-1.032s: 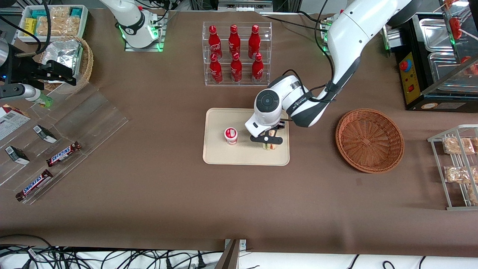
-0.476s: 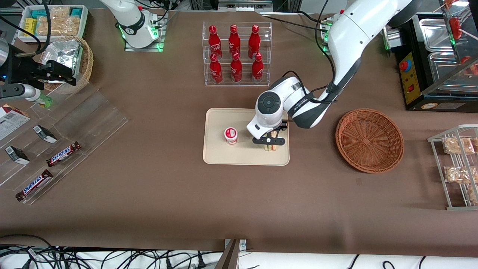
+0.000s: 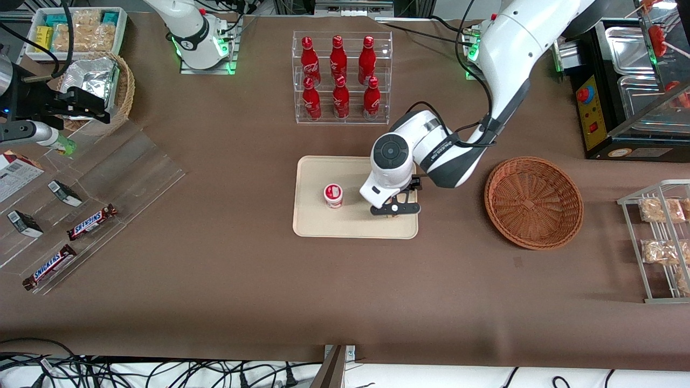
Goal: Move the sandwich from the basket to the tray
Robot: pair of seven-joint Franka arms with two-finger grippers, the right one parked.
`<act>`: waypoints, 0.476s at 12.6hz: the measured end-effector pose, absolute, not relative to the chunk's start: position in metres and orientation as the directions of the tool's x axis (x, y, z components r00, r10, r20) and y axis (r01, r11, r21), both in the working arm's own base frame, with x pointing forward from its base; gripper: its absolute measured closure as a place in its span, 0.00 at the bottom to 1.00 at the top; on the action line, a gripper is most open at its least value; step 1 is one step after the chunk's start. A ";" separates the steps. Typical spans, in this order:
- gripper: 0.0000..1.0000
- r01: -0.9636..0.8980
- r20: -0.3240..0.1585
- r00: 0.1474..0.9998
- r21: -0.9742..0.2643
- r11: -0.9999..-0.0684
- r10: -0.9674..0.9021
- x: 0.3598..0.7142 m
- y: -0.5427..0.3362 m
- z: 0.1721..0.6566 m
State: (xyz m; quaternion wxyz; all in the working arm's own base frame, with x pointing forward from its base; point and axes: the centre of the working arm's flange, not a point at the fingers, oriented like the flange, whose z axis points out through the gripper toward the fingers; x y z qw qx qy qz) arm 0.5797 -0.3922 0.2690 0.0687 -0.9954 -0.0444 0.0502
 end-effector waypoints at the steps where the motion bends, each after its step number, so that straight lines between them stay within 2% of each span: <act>1: 0.00 0.110 -0.080 0.989 -0.142 -0.984 0.122 0.592 -0.384 0.289; 4: 0.00 0.218 -0.021 0.975 -0.123 -0.968 0.223 0.626 -0.336 0.359; 6: 0.00 0.277 0.011 0.960 -0.134 -0.951 0.278 0.636 -0.299 0.400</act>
